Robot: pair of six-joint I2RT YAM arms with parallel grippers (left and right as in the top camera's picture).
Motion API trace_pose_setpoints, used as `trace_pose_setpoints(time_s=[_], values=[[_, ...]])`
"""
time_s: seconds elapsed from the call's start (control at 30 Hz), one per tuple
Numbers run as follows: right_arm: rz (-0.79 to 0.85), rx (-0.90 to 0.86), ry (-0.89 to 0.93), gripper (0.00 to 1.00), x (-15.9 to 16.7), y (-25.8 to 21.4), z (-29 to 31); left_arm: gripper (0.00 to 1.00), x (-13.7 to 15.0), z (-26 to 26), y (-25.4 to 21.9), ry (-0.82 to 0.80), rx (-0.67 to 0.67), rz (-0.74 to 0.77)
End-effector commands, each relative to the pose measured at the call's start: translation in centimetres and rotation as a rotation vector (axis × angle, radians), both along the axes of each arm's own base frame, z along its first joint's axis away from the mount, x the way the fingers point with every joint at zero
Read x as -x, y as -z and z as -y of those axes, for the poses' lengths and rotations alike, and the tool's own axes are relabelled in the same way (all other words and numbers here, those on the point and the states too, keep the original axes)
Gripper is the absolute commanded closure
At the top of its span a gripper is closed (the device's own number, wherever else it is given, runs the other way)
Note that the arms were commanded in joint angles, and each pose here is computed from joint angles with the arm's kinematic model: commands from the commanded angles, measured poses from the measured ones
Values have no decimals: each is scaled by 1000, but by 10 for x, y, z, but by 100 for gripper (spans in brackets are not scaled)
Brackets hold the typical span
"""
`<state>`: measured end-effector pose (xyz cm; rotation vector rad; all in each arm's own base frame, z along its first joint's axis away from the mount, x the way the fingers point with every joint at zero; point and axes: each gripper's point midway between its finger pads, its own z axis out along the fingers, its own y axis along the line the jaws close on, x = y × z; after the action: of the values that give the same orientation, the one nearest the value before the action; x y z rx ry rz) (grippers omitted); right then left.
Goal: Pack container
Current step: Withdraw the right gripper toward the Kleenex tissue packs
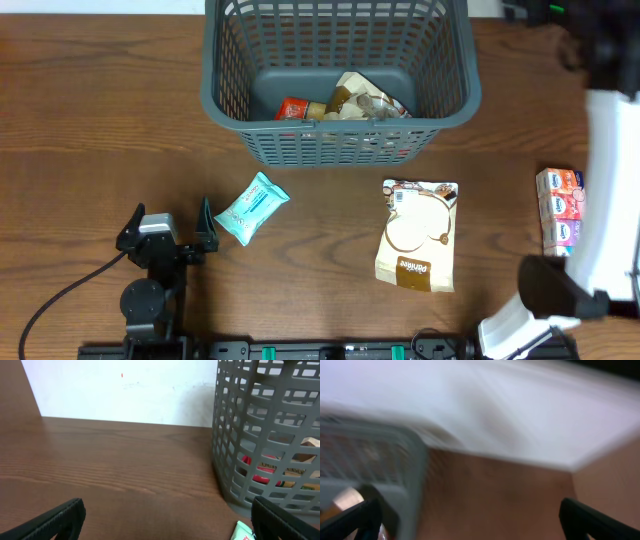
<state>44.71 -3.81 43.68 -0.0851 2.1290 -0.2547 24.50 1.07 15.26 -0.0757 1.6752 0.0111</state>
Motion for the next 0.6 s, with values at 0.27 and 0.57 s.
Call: trace_pose_setpoints(time_s=[0.27,0.57], values=[[-341,-191,383,1,140,47,96,1,1,-1,13,-8,4,-36],[-315,-207,358,1,181,38,79,1,0,-1,11,-8,4,-28]])
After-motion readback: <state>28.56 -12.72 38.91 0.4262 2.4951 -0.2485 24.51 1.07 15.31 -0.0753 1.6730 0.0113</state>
